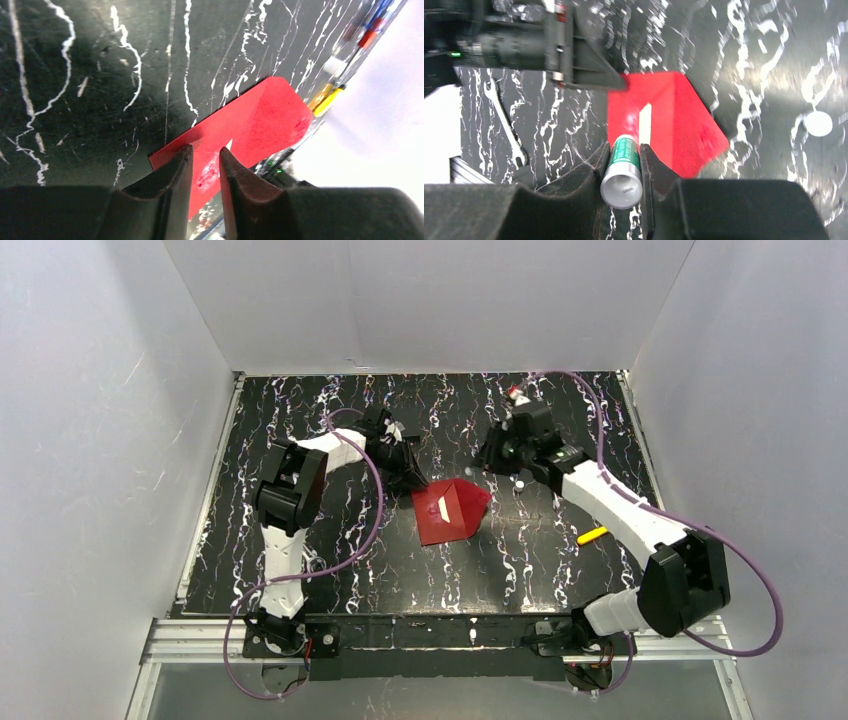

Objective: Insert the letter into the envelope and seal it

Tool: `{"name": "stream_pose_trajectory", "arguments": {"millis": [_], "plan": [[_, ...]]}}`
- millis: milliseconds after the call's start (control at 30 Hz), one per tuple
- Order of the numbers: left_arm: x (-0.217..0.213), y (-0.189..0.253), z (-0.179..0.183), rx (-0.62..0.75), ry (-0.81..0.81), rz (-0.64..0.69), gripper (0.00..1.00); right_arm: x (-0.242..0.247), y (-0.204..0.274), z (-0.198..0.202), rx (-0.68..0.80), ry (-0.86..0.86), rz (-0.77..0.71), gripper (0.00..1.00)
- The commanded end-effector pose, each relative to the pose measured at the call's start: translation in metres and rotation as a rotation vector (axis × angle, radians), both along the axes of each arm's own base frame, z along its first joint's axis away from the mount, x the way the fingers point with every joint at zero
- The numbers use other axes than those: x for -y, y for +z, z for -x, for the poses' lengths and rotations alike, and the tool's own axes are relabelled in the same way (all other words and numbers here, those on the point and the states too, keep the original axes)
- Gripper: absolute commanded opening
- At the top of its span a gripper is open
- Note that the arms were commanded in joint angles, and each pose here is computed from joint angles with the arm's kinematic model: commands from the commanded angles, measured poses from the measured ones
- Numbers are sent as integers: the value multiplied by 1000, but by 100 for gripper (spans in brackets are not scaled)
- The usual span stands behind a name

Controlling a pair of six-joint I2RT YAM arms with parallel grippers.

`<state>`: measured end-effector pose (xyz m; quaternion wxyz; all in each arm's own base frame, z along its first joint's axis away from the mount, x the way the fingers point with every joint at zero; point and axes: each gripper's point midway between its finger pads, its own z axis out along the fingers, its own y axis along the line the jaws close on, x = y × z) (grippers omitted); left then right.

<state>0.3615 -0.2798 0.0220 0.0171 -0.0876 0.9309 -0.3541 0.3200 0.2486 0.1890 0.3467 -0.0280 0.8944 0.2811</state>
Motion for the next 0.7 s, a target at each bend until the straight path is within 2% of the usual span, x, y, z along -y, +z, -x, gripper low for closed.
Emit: {"name": "stream_pose_trajectory", "arguments": {"millis": [0, 67, 167, 233, 367, 567, 667], "plan": [[2, 37, 4, 90, -52, 27, 38, 36, -38, 23, -231, -132, -104, 1], [5, 48, 4, 114, -67, 59, 50, 59, -53, 22, -293, -249, -141, 1], [5, 56, 7, 124, -84, 67, 56, 86, -72, 16, -329, -397, -245, 1], [2, 61, 10, 124, -87, 56, 60, 96, -80, 12, -359, -466, -366, 1], [-7, 72, 14, 153, -96, 24, 64, 109, -102, 10, -440, -538, -500, 1], [-17, 76, 19, 173, -108, -18, 67, 115, -126, 9, -522, -569, -581, 1], [-23, 74, 19, 184, -96, -52, 68, 124, -136, 5, -525, -626, -599, 14]]}}
